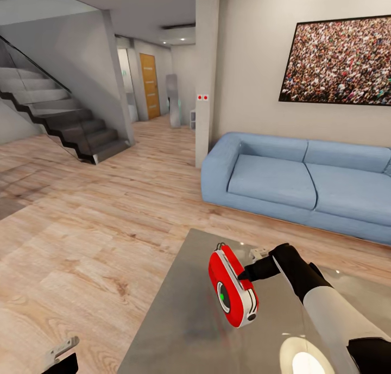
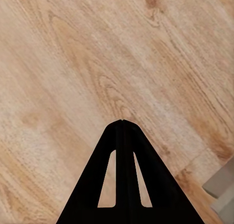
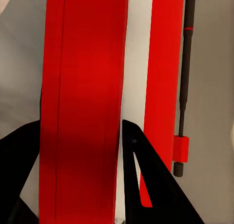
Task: Turn on the radio receiver that's on the table in the living room.
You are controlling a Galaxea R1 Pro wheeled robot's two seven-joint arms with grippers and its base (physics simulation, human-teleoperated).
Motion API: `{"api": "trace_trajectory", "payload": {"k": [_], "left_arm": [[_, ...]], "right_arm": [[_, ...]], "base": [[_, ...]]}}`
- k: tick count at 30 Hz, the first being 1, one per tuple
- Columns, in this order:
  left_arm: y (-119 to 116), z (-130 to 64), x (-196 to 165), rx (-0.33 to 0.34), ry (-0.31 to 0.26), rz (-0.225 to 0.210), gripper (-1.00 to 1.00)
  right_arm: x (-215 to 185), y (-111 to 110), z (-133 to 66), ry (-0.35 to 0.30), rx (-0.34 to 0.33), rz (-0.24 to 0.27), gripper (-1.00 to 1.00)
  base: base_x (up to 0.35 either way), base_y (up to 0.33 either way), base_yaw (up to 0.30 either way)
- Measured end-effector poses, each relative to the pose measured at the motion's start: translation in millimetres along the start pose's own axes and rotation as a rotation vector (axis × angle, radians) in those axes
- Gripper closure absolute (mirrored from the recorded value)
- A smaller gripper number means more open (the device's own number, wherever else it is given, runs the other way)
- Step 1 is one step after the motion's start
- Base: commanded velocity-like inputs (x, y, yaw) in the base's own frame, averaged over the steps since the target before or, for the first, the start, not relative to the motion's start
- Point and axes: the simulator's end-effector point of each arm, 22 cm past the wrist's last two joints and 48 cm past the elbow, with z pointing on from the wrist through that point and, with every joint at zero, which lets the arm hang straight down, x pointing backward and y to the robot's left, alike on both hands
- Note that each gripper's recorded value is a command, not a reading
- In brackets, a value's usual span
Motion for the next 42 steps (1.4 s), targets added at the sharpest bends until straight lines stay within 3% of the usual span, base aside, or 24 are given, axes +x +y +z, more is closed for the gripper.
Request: {"api": "trace_trajectory", "payload": {"k": [21,32,42], "left_arm": [[2,29.4,19,-0.001,-0.002,0.001,1.00],[2,29.4,19,-0.001,-0.003,0.001,1.00],[3,43.7,29,-0.001,-0.002,0.001,1.00]], "right_arm": [[13,-9,31.2,0.000,0.000,0.000,1.00],[13,-9,31.2,0.000,0.000,0.001,1.00],[19,-12,46.0,-0.003,-0.002,0.003,1.00]], "base": [[0.000,0.000,0.000],[0.000,0.000,0.000],[0.000,0.000,0.000]]}}
